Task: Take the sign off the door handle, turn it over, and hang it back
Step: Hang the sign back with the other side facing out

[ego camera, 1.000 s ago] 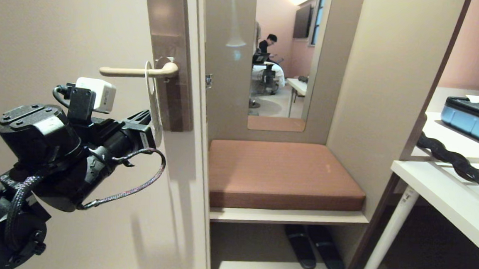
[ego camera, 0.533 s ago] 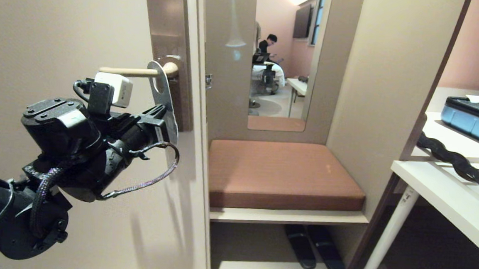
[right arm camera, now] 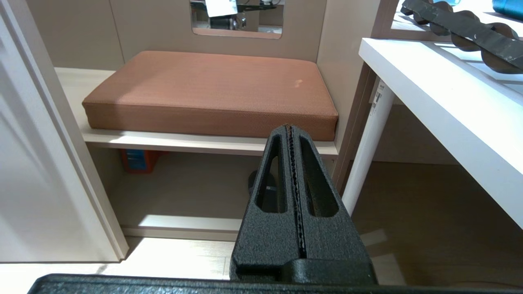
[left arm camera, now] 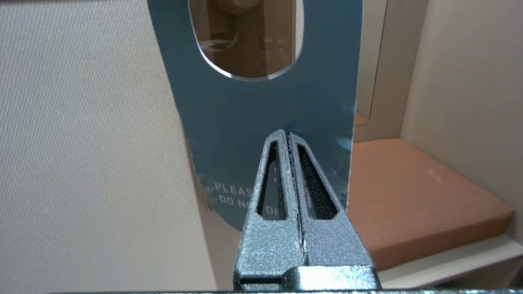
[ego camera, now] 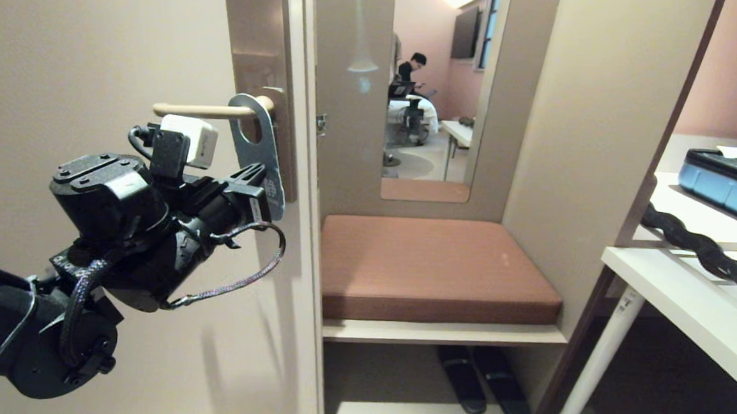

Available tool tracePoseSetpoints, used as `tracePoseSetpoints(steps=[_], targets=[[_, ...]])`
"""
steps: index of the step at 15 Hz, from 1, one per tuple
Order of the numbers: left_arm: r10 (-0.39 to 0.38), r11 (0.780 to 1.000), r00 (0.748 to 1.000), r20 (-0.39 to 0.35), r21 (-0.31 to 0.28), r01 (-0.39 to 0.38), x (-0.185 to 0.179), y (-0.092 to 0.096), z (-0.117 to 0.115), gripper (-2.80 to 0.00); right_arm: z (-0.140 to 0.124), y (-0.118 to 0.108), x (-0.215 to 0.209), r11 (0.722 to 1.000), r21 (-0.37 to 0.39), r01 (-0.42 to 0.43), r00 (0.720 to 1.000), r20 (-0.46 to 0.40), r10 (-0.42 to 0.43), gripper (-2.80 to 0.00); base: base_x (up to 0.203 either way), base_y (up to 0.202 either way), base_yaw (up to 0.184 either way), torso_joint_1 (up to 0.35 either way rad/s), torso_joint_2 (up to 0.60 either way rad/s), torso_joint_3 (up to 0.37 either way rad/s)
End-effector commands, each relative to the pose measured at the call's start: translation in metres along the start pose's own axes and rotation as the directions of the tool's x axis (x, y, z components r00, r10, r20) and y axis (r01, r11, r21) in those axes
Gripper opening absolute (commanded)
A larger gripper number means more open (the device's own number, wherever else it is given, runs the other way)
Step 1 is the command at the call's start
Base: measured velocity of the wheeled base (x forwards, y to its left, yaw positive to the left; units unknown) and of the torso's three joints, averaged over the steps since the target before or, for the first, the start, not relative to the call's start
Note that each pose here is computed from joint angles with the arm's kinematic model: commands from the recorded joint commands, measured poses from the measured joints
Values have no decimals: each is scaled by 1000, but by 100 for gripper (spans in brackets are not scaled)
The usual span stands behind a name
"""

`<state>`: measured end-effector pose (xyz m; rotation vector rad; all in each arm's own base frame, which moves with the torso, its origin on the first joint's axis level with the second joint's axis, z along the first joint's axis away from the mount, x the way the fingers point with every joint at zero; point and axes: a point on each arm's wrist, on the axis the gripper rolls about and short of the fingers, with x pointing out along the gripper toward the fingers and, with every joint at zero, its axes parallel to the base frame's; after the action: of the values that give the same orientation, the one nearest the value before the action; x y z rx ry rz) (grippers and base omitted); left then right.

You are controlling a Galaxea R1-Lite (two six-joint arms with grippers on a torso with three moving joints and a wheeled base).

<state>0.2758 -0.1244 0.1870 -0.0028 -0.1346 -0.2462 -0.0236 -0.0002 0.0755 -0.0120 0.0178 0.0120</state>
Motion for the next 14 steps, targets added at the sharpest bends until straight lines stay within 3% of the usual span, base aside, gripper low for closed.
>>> tracePoseSetpoints(steps=[1,14], targets=[[4,1000,1000,13,-2,-4,8,-1,0,-280,0,0,0,1000,0,0,1000,-1,0,-280,0,0,0,0,0,0],[-6,1000,1000,17,-3,6,14,-6,-1,-280,0,0,0,1000,0,0,1000,-1,0,-280,0,0,0,0,0,0]])
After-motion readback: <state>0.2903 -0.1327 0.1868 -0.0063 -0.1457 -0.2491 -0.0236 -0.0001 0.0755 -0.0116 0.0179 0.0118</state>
